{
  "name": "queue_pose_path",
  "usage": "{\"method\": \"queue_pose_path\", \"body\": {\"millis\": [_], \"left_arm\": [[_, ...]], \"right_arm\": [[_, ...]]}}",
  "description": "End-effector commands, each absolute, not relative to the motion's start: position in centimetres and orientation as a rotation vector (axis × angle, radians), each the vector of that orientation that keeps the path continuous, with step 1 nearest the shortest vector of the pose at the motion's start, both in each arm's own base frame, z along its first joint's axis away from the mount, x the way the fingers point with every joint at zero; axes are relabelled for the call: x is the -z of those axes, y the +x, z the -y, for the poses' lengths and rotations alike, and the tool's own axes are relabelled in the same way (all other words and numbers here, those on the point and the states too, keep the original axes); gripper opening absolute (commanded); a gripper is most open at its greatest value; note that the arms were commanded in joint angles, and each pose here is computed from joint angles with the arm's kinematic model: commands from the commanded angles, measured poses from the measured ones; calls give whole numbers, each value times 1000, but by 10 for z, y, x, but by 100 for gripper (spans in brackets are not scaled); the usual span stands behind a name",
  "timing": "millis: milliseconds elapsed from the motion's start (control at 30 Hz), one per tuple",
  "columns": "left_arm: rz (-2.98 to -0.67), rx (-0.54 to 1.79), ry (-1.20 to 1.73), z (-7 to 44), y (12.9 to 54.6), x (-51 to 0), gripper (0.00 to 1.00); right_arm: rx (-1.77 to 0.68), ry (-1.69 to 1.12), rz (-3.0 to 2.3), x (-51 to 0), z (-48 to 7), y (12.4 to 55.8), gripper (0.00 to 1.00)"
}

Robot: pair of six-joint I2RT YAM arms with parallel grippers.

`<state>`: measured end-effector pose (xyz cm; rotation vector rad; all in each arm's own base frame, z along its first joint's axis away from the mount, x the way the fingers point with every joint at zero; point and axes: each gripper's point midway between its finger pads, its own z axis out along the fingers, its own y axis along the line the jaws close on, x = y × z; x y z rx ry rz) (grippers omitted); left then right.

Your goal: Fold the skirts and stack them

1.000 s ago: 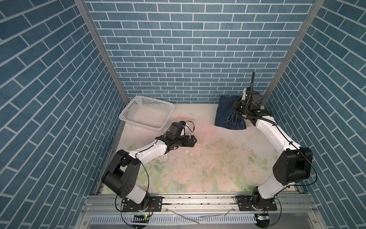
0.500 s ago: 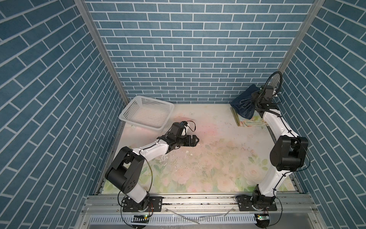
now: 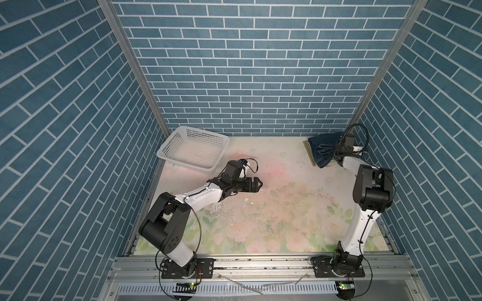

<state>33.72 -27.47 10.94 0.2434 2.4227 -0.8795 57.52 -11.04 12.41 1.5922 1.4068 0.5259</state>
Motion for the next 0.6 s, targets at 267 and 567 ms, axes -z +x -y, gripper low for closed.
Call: {"method": "queue_pose_path", "body": {"millis": [267,567], "left_arm": [[-2363,532,173,224,353,-163,100],[-2102,-56,-106,98,346,-242,100]], "right_arm": [[-190,1418,-1765,-144,122,493,99],[62,744,-1951,-190,87,430,99]]}}
